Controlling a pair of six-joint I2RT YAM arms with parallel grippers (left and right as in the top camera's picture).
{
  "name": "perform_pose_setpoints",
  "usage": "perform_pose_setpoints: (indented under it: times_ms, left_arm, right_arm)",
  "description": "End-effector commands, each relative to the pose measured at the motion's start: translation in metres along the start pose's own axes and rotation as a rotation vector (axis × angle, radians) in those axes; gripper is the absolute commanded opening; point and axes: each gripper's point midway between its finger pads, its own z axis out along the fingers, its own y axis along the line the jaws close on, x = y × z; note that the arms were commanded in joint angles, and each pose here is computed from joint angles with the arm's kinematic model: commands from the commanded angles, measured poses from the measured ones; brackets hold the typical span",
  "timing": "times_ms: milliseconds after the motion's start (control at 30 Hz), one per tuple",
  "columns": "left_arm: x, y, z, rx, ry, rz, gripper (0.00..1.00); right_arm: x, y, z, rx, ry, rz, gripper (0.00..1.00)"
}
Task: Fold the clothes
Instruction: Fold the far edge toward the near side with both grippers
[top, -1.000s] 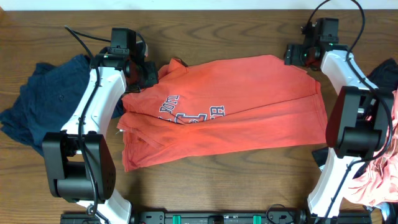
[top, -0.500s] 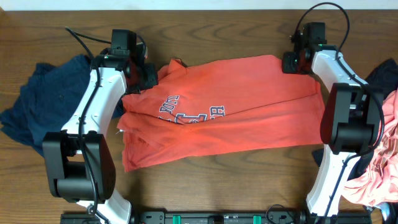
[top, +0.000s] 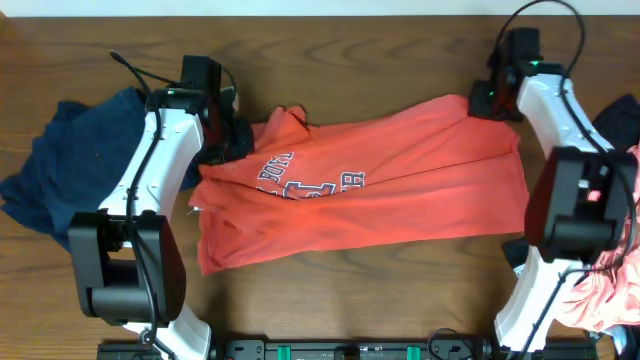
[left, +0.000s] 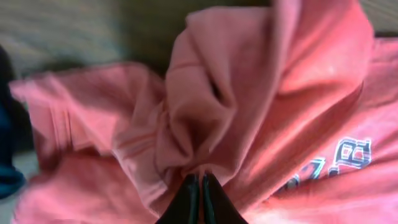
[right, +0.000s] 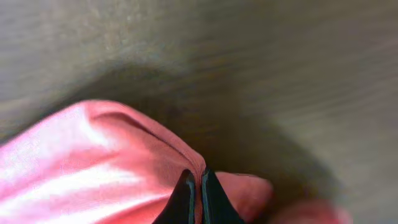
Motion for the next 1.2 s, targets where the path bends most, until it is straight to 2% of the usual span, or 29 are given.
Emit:
perform_pose_setpoints:
  times_ms: [0,233,433,500,567,767,833,900,967,1000,1067,1167]
  left_arm:
    - [0.013,-0.01,-0.002,0.068,0.056,-0.027,0.06]
    - [0.062,-0.003,-0.02,0.027,0.231,-0.078,0.06]
    - [0.103,0.021,-0.036,-0.111,0.386,-0.11,0.06]
    - [0.11,0.027,-0.04,-0.15,0.413,-0.112,0.06]
    - [0.117,0.028,-0.043,-0.159,0.442,-0.118,0.06]
    - [0.144,0.032,-0.054,-0.188,0.56,-0.139,0.07]
    - [0.151,0.034,-0.054,-0.191,0.587,-0.134,0.07]
    - [0.154,0.035,-0.054,-0.195,0.6,-0.138,0.14]
    - [0.156,0.035,-0.054,-0.196,0.607,-0.138,0.31]
    - [0.157,0.035,-0.055,-0.197,0.611,-0.139,0.36]
    - [0.158,0.035,-0.056,-0.195,0.617,-0.141,0.41]
    - [0.152,0.034,-0.052,-0.187,0.59,-0.132,0.41]
  right_arm:
    - [-0.016,-0.017,-0.055,0.077,-0.081,0.036,0.01]
    - [0.061,-0.037,-0.063,0.181,0.222,0.008,0.01]
    - [0.115,-0.074,-0.073,0.363,0.432,-0.027,0.11]
    - [0.13,-0.082,-0.072,0.383,0.481,-0.019,0.13]
    - [0.141,-0.086,-0.069,0.388,0.515,-0.015,0.2]
    - [0.169,-0.09,-0.059,0.36,0.59,0.013,0.21]
    - [0.17,-0.085,-0.057,0.328,0.594,0.025,0.25]
    - [0.168,-0.079,-0.054,0.287,0.587,0.029,0.28]
    - [0.166,-0.065,-0.049,0.197,0.579,0.019,0.32]
    - [0.164,-0.054,-0.046,0.125,0.572,0.004,0.33]
    - [0.161,-0.041,-0.042,0.039,0.559,-0.007,0.37]
    - [0.157,-0.035,-0.038,0.007,0.534,0.0,0.39]
